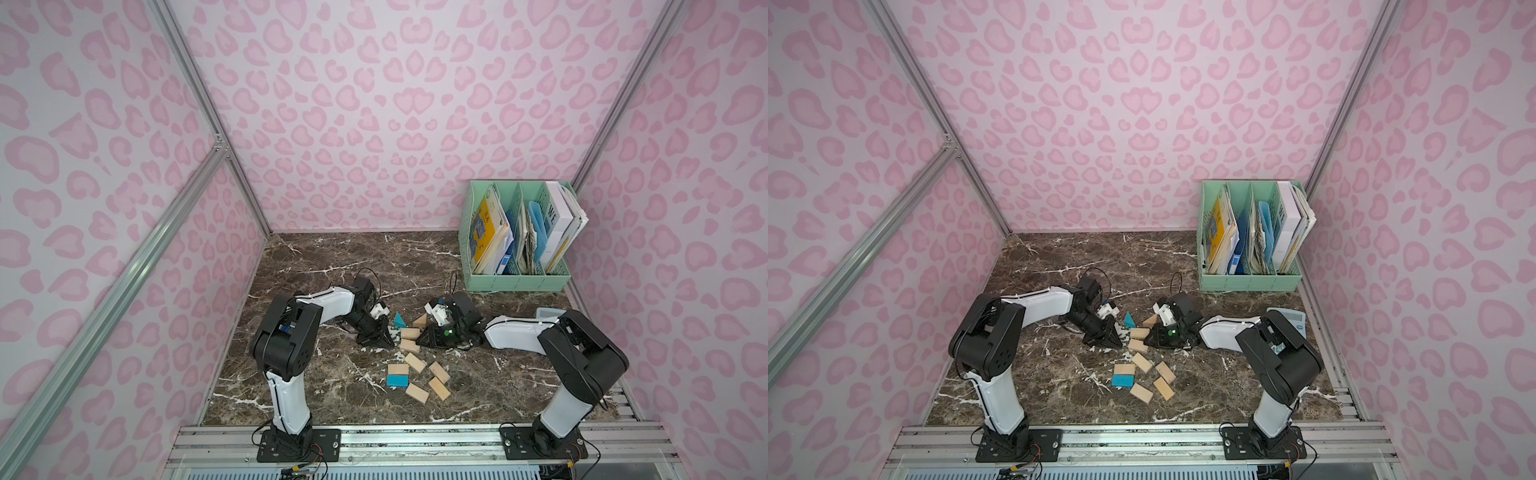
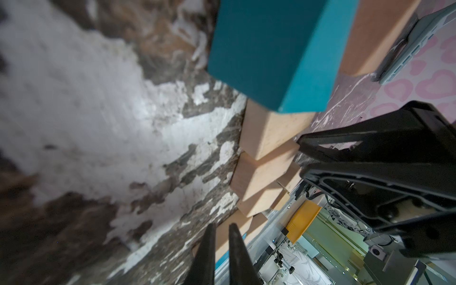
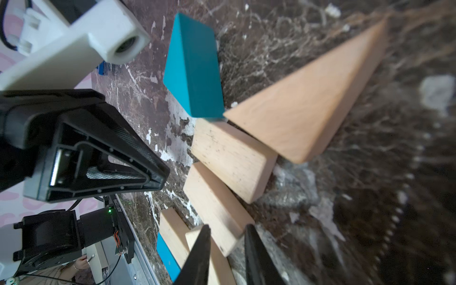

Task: Assemble a carrot with building blocks
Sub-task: Assemble the building block at the center of the board, then adjust the building block at the center of the board.

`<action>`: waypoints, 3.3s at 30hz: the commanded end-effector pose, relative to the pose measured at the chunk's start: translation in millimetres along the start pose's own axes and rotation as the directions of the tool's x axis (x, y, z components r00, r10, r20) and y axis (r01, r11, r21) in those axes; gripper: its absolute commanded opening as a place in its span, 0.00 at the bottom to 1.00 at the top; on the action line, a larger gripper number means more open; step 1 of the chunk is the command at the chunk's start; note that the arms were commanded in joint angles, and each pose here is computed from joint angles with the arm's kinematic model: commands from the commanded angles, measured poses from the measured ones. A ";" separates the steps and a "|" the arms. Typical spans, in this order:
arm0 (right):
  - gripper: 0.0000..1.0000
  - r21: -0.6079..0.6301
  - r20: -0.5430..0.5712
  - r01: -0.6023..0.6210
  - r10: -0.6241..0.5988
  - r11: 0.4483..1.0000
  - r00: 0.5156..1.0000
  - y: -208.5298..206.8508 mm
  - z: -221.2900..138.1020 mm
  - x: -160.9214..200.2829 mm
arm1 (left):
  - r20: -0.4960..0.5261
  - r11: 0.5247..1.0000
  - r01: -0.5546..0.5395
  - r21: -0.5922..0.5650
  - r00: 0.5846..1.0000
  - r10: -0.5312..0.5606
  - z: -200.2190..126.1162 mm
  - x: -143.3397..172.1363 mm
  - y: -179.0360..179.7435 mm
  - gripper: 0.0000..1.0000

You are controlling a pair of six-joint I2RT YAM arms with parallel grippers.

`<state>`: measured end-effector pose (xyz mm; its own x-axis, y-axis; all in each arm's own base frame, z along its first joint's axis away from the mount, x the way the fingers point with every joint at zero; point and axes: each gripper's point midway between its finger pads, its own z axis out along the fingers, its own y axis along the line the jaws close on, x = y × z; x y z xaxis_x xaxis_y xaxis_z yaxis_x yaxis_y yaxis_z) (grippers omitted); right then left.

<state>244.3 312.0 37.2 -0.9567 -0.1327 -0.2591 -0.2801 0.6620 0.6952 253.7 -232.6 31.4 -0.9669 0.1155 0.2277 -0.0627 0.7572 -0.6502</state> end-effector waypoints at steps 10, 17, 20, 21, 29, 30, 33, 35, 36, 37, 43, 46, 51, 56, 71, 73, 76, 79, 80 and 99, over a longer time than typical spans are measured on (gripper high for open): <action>0.27 -0.006 -0.020 0.004 -0.004 1.000 1.000 -1.2 3.6 4.0 | 0.002 1.000 -0.006 0.008 1.000 0.006 7.4 -10.9 -3.3 0.14; 0.27 -0.003 -0.016 0.006 -0.006 1.000 1.000 -1.6 4.9 -1.7 | -0.021 1.000 -0.009 0.017 1.000 0.010 12.3 -12.6 -6.0 0.12; 0.27 -0.007 -0.018 0.006 -0.006 1.000 1.000 -1.3 6.1 -2.2 | -0.029 1.000 -0.011 0.013 0.999 0.012 14.4 -10.9 -5.8 0.12; 0.27 -0.008 -0.018 0.004 -0.004 1.000 1.000 -1.4 6.2 -3.0 | -0.031 1.000 -0.009 0.013 0.999 0.010 14.8 -10.7 -5.0 0.12; 0.27 -0.010 -0.008 0.010 -0.010 1.000 1.000 0.1 6.2 -10.5 | -0.024 1.000 -0.016 0.018 1.000 0.016 12.9 -14.7 -9.7 0.11; 0.27 -0.008 -0.009 0.010 -0.010 1.000 1.000 -0.2 6.6 -11.0 | -0.023 1.000 -0.018 0.019 1.000 0.018 12.5 -15.5 -10.8 0.11; 0.26 -0.009 -0.010 0.010 -0.011 1.000 1.000 0.2 6.8 -12.3 | -0.019 1.000 -0.021 0.023 1.000 0.022 11.8 -18.0 -13.0 0.11; 0.26 -0.008 -0.011 0.011 -0.011 1.000 1.000 -0.1 7.0 -12.2 | -0.023 1.000 -0.018 0.023 1.000 0.019 12.4 -18.2 -12.8 0.11; 0.26 -0.007 -0.012 0.010 -0.010 1.000 1.000 -0.4 7.0 -12.0 | -0.024 1.000 -0.018 0.023 1.000 0.019 12.5 -18.3 -12.5 0.11; 0.26 -0.007 -0.012 0.010 -0.010 1.000 1.000 -0.6 6.7 -12.3 | -0.025 1.000 -0.018 0.022 1.000 0.019 12.9 -17.8 -12.3 0.11; 0.26 -0.006 -0.012 0.009 -0.009 1.000 1.000 -0.9 6.7 -12.9 | -0.031 1.000 -0.018 0.008 0.999 0.018 13.0 -14.3 -8.2 0.14; 0.27 -0.005 -0.005 0.011 -0.011 1.000 1.000 -0.4 5.4 -14.8 | -0.029 1.000 -0.016 0.003 0.999 0.016 11.9 -13.6 -7.9 0.23; 0.36 0.009 -0.002 0.020 -0.020 1.000 1.000 1.3 -1.5 -13.5 | -0.005 0.999 -0.035 -0.020 0.999 0.035 3.0 -13.0 -11.4 0.37; 0.39 0.003 0.011 0.033 -0.033 0.999 0.999 5.5 -12.8 -12.3 | 0.022 0.998 -0.058 -0.036 0.998 0.058 -9.7 -12.1 -16.3 0.39; 0.35 -0.002 -0.021 0.024 -0.024 1.000 1.000 7.3 -25.9 14.2 | -0.009 0.996 -0.063 -0.070 0.998 0.063 -17.6 16.8 -7.3 0.31; 0.36 -0.004 -0.039 0.028 -0.028 1.000 0.999 10.6 -28.8 27.0 | -0.013 0.995 -0.067 -0.075 0.998 0.066 -19.0 25.2 -4.4 0.32; 0.36 -0.015 -0.068 0.025 -0.026 1.000 0.997 14.0 -30.7 46.3 | -0.028 0.995 -0.060 -0.073 0.998 0.058 -16.6 33.9 0.5 0.37; 0.37 -0.022 -0.107 0.020 -0.022 1.000 0.994 14.8 -31.9 64.5 | -0.037 0.995 -0.056 -0.077 0.998 0.053 -13.8 36.7 4.6 0.37; 0.38 -0.028 -0.115 0.021 -0.024 0.999 0.993 15.7 -32.7 69.7 | -0.036 0.996 -0.057 -0.072 0.998 0.054 -13.4 36.0 3.9 0.37; 0.39 -0.027 -0.086 0.031 -0.033 0.999 0.996 15.9 -20.6 60.5 | -0.017 0.998 -0.053 -0.027 0.998 0.053 -5.5 15.6 -9.6 0.32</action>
<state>169.8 300.1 42.1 -0.9556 -0.2325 -0.1812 -0.2896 0.6259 0.7241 240.0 -234.8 45.0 -0.9631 0.1660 0.2116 -0.0090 0.7664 -0.6422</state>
